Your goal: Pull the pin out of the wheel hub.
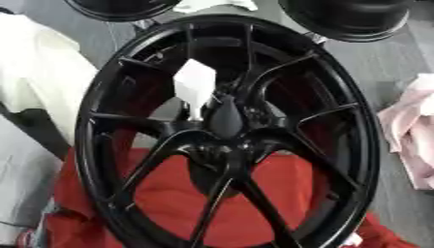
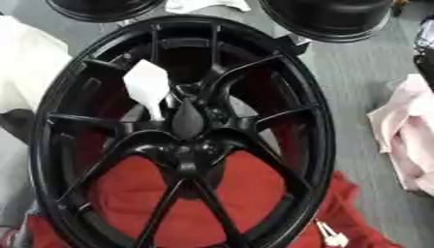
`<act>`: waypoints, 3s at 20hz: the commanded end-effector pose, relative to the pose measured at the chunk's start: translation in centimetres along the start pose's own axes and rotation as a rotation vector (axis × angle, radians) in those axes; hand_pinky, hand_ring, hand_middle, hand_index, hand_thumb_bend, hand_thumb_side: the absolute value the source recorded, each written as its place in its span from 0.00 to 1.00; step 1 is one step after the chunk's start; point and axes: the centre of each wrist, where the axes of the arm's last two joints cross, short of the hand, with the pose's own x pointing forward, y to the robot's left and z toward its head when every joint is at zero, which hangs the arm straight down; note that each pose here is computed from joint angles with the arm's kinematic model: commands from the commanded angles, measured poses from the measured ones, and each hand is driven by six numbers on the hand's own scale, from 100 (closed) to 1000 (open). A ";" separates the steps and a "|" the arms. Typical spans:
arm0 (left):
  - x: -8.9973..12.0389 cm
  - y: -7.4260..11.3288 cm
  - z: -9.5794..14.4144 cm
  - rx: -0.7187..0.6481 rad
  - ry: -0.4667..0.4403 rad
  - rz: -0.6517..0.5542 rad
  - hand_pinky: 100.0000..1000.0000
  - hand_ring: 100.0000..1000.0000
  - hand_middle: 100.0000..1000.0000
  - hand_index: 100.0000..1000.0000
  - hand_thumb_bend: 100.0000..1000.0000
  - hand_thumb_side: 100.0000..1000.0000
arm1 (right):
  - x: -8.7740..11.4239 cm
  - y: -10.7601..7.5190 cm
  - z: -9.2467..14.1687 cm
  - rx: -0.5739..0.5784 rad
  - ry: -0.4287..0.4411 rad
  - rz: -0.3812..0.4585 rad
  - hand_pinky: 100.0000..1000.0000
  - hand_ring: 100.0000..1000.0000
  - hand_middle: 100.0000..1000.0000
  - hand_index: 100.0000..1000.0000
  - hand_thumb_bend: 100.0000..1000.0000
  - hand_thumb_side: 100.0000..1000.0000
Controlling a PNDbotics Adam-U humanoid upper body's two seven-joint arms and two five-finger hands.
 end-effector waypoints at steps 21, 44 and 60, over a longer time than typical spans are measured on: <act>3.2 -0.2 -6.2 -0.740 -0.090 -0.354 0.78 0.72 0.67 0.80 0.00 0.77 | 0.3 -0.8 -0.2 0.012 -0.030 0.022 0.72 0.68 0.78 0.88 0.00 0.42; 0.6 -2.8 -10.8 -0.748 0.042 -0.240 0.82 0.79 0.73 0.87 0.00 0.71 | 0.5 -0.4 -0.1 0.042 -0.024 -0.006 0.72 0.67 0.78 0.87 0.00 0.42; -1.8 -4.6 -12.8 -0.764 0.111 -0.258 0.89 0.87 0.78 0.92 0.12 0.41 | 0.9 0.0 -0.3 0.040 -0.040 -0.042 0.72 0.66 0.77 0.87 0.00 0.43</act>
